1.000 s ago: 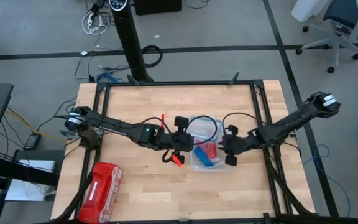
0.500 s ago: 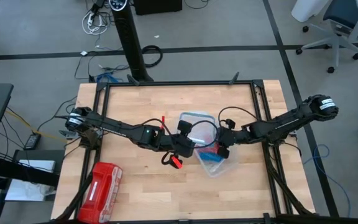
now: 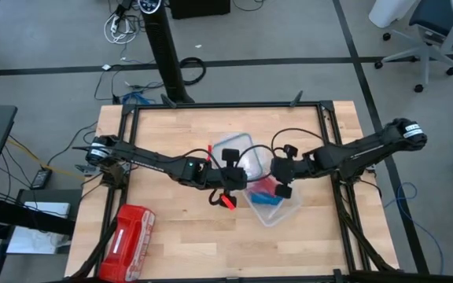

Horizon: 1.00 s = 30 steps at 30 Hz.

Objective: Roll bandage
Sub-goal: Close the transparent container

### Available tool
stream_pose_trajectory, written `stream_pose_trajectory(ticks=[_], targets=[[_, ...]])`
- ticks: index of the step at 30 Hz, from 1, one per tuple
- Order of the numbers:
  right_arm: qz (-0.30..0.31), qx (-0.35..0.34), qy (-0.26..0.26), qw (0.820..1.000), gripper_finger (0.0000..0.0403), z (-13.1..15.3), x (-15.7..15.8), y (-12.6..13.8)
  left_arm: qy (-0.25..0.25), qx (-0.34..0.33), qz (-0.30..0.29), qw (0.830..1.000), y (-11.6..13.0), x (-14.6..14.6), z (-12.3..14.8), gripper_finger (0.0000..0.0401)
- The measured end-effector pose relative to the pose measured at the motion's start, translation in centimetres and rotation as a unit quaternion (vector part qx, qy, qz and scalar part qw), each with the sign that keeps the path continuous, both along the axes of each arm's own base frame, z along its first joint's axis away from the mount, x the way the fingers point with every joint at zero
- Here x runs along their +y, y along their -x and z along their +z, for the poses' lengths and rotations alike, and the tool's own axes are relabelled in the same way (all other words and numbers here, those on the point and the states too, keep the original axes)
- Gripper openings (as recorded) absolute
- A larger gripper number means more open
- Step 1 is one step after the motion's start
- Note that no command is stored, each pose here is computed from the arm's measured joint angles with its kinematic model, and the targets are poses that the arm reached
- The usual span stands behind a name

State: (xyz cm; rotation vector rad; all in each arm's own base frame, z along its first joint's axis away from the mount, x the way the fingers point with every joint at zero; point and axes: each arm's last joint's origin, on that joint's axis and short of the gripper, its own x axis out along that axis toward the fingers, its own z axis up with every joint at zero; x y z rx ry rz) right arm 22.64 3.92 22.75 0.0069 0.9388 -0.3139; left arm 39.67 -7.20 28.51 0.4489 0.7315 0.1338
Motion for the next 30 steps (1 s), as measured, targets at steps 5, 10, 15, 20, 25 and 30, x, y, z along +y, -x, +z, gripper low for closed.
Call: stream_pose_trajectory(ticks=[5,10,15,20,25,30], targets=[[0.096,-0.015,-0.067,0.993,0.0068,2.3,2.7,0.7,0.008,0.002,0.011,1.000,0.0,0.2,-0.1,0.0000],[0.133,-0.003,-0.113,0.985,0.0072,2.1,5.6,1.9,0.050,0.025,-0.002,0.998,0.3,0.0,-0.5,0.0000],[0.091,-0.017,-0.107,0.990,0.0069,2.1,7.3,3.1,0.078,0.061,0.030,0.995,1.1,-0.3,-1.1,0.0006],[0.042,-0.024,-0.088,0.995,0.0066,1.8,7.9,4.0,0.066,0.075,0.054,0.994,1.9,-2.1,-1.6,0.0032],[0.023,-0.030,-0.079,0.996,0.0066,1.7,8.4,4.6,0.064,0.071,0.054,0.994,2.4,-4.6,-2.1,0.0092],[0.012,-0.037,-0.064,0.997,0.0066,1.6,8.6,4.8,0.024,0.050,0.105,0.993,2.0,-6.5,-4.2,0.0165]])
